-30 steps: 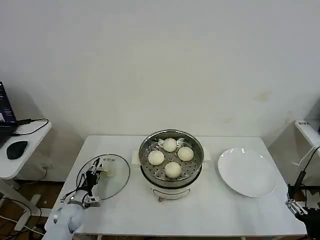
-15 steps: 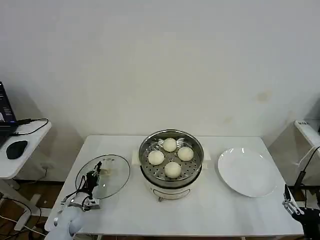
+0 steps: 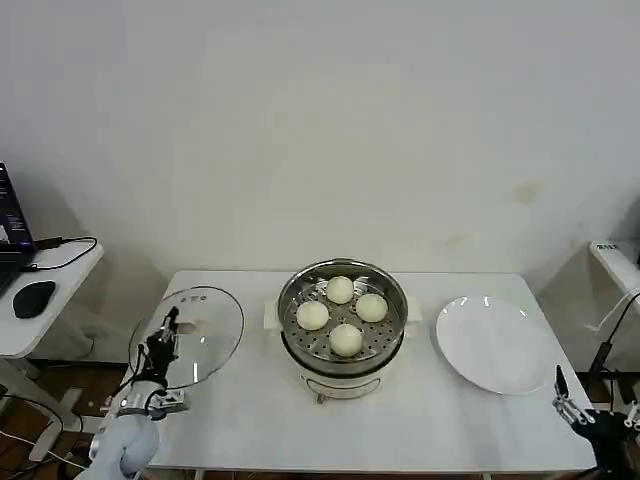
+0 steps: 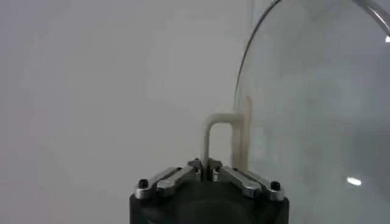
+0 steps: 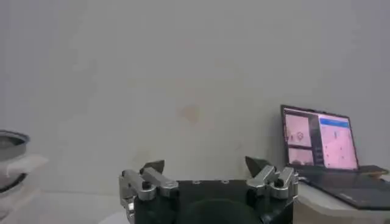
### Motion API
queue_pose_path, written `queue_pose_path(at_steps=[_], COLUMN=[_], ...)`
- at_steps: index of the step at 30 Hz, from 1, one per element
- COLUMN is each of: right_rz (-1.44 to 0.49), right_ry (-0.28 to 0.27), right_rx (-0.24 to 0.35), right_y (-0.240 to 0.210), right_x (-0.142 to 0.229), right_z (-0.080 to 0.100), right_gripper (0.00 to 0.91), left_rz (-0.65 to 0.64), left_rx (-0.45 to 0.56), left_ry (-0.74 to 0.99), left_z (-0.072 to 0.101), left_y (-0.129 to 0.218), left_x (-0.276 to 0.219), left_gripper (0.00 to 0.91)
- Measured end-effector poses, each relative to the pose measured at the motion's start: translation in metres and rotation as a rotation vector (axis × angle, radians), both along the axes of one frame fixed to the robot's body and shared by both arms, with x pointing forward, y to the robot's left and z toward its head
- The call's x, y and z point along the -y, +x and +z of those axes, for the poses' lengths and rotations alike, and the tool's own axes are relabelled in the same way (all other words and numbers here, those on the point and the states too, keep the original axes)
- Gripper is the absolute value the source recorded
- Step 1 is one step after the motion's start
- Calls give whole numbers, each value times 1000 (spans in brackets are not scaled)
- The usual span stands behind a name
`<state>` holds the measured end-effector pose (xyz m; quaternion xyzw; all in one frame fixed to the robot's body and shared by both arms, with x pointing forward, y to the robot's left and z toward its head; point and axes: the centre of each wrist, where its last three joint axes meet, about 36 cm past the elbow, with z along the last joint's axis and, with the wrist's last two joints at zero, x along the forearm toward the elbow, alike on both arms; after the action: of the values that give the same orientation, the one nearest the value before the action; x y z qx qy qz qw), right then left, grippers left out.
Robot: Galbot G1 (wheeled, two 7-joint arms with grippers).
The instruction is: Take steamed baozi put them in steamer then cover it.
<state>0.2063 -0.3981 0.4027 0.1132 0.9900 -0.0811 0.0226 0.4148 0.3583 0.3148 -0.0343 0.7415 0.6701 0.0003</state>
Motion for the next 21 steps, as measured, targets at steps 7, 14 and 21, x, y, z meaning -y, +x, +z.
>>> queue_pose_path(at_steps=[7, 14, 21], right_rz=[-2, -12, -29], right_ry=[-3, -7, -19], right_rx=[-3, -7, -26], right_y=[1, 2, 1], right_x=[-2, -5, -9], right_z=[-2, -4, -8], right_gripper=[907, 907, 907], left_rz=[23, 18, 1], left_rx=[53, 73, 60], left_ry=[-62, -87, -96], left_z=[52, 96, 122], left_y=[-2, -1, 11], left_x=[21, 56, 106], left_gripper=[0, 0, 0])
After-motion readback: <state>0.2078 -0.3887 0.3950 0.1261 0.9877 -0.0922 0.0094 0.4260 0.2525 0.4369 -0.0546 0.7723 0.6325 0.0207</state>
